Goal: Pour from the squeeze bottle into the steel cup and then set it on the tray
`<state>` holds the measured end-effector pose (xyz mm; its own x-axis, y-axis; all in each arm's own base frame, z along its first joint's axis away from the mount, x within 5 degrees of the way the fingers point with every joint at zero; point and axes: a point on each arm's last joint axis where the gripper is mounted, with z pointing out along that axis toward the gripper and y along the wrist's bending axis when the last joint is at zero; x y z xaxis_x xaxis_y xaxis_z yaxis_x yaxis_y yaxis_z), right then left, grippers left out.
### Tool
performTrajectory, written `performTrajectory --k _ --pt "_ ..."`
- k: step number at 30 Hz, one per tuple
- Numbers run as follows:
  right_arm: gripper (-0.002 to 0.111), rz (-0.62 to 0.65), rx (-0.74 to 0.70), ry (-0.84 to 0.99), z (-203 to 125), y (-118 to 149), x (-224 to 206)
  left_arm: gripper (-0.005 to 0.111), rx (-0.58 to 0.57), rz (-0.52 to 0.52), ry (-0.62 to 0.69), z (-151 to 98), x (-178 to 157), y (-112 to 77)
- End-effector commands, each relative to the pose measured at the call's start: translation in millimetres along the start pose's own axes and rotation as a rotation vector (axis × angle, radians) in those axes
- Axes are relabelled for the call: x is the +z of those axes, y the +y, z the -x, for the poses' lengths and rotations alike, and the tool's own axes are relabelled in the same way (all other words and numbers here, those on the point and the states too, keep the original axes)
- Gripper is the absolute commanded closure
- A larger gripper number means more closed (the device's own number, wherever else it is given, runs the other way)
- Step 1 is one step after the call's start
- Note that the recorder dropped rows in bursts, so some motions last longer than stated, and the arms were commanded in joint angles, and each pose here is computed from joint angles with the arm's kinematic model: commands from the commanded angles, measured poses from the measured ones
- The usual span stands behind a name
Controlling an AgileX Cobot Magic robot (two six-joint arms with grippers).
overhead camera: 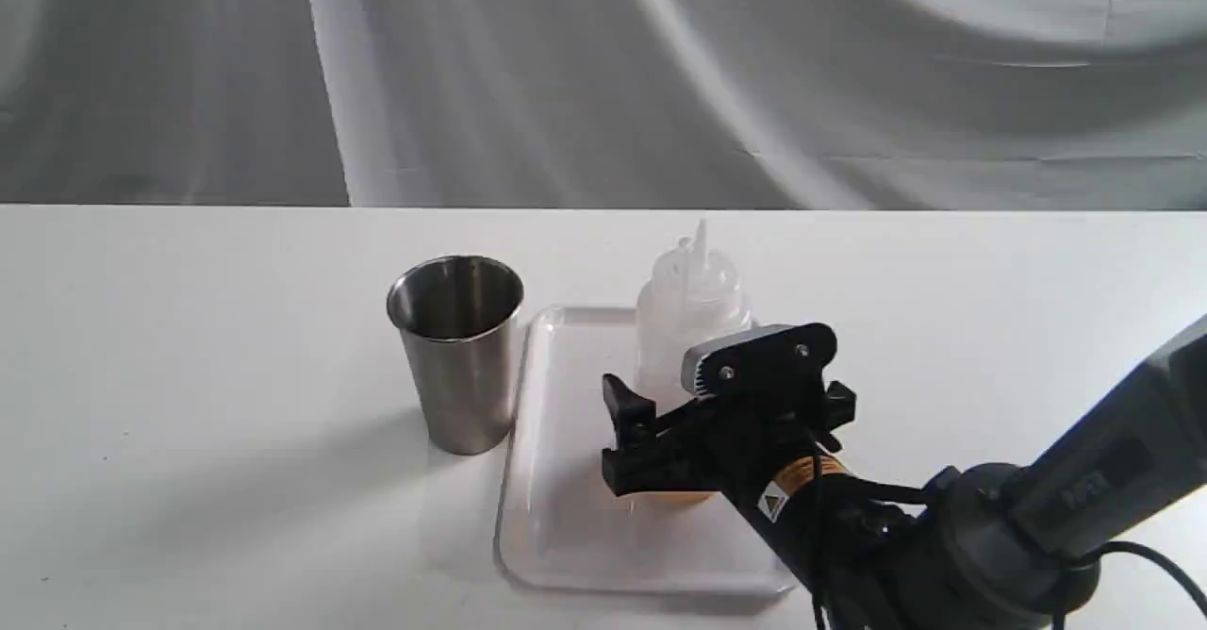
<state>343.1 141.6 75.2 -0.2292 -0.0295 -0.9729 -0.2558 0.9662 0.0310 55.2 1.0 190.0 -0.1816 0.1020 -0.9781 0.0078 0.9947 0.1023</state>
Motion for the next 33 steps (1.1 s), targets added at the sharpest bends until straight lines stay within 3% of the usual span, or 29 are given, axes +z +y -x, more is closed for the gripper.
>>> performTrajectory --k 1,19,33 --pt "0.003 0.011 -0.007 0.007 -0.2 0.5 0.8 0.098 0.001 -0.003 -0.008 -0.6 0.0 -0.2" --pt "0.003 0.013 -0.005 0.034 -1.4 1.2 -0.1 0.098 0.001 -0.003 -0.008 -0.6 0.0 -0.2" --pt "0.003 0.072 -0.042 -0.026 7.3 2.6 -26.3 0.098 0.001 -0.003 -0.008 -0.6 0.0 -0.2"
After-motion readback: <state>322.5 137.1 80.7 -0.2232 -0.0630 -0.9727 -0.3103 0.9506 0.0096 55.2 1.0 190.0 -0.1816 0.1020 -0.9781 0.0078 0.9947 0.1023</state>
